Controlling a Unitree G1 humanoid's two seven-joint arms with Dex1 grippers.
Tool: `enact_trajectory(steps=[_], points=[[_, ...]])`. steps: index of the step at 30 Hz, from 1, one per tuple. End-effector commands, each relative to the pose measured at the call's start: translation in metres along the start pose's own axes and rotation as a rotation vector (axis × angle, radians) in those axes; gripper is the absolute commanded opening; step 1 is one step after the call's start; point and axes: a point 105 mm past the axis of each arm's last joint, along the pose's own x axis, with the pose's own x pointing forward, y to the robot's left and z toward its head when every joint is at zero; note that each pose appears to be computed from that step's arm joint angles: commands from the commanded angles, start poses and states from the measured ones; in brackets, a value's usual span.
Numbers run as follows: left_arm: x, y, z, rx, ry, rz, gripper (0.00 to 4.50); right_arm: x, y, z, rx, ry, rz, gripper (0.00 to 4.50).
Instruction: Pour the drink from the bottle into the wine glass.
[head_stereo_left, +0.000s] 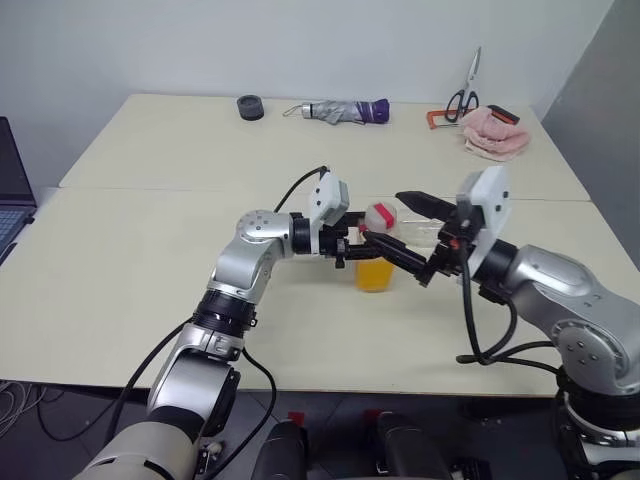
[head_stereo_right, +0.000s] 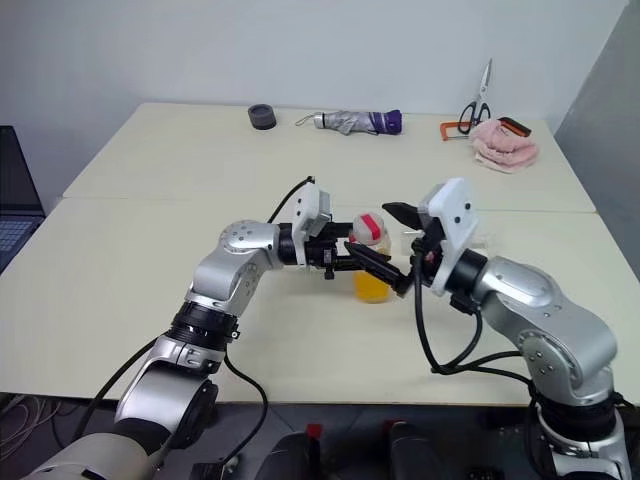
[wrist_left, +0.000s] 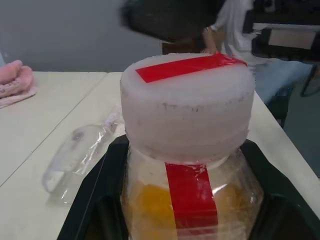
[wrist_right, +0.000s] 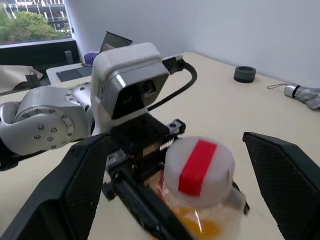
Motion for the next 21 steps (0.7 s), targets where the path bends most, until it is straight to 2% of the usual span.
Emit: enact_trajectory(steps=[1,7,10,16,21], points=[[0.004,-0.002,0.016,0.088,-0.024,-0.025,2.17,0.005,0.000,0.009,-0.042,-0.031,0.000,4.50],[0.002,0.000,0.016,0.111,-0.020,-0.013,2.17,0.011,-0.004,0.007,-0.046,-0.030,-0.004,4.50],[0.001,0.001,0.017,0.113,-0.022,-0.004,2.17,0.012,-0.005,0.006,-0.043,-0.030,-0.004,3.85],[0.001,0.002,0.020,0.120,-0.033,0.014,2.17,0.014,-0.003,0.002,-0.043,-0.010,0.016,1.82],[0.002,0.004,0.024,0.124,-0.049,0.028,2.17,0.013,0.002,-0.004,-0.047,0.018,0.056,1.83]])
